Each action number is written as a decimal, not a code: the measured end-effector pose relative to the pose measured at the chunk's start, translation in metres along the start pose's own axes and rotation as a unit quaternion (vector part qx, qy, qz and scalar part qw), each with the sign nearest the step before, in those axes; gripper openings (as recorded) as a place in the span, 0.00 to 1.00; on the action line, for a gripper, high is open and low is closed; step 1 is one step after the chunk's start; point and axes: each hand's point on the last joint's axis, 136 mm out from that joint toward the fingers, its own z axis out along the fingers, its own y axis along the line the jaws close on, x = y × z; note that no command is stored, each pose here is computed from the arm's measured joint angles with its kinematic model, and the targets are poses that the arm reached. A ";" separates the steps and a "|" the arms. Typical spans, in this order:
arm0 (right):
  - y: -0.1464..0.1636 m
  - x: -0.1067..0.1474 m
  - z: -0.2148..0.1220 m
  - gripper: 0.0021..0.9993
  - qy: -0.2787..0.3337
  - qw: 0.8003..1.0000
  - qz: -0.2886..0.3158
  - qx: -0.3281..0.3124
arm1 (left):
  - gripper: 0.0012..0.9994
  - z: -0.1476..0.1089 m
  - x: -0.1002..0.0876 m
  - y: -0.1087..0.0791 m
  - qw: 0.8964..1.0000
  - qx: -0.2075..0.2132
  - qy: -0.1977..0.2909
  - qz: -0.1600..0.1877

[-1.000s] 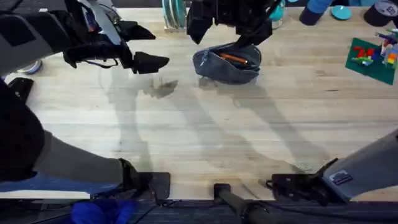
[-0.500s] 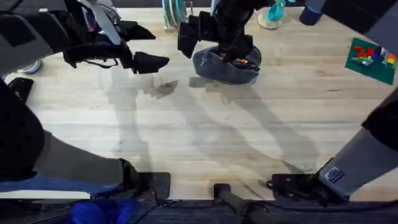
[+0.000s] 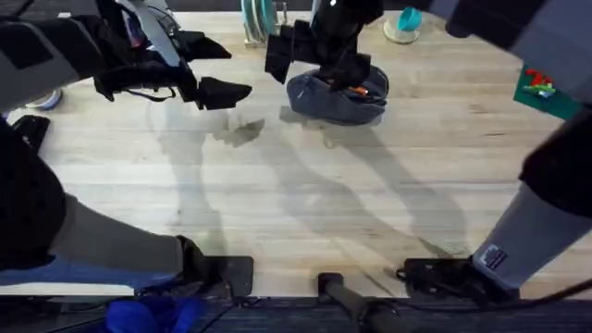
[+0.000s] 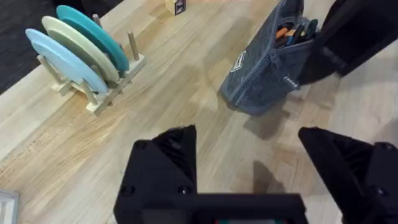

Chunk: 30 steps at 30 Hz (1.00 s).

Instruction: Unzip the bag, pick up the pens from the table one at a time and place them inside, then zip the bag closed.

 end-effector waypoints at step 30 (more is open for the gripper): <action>0.011 -0.014 0.041 0.99 -0.012 1.000 0.025 -0.005 | 0.99 0.000 0.000 0.000 1.000 0.000 0.000 0.000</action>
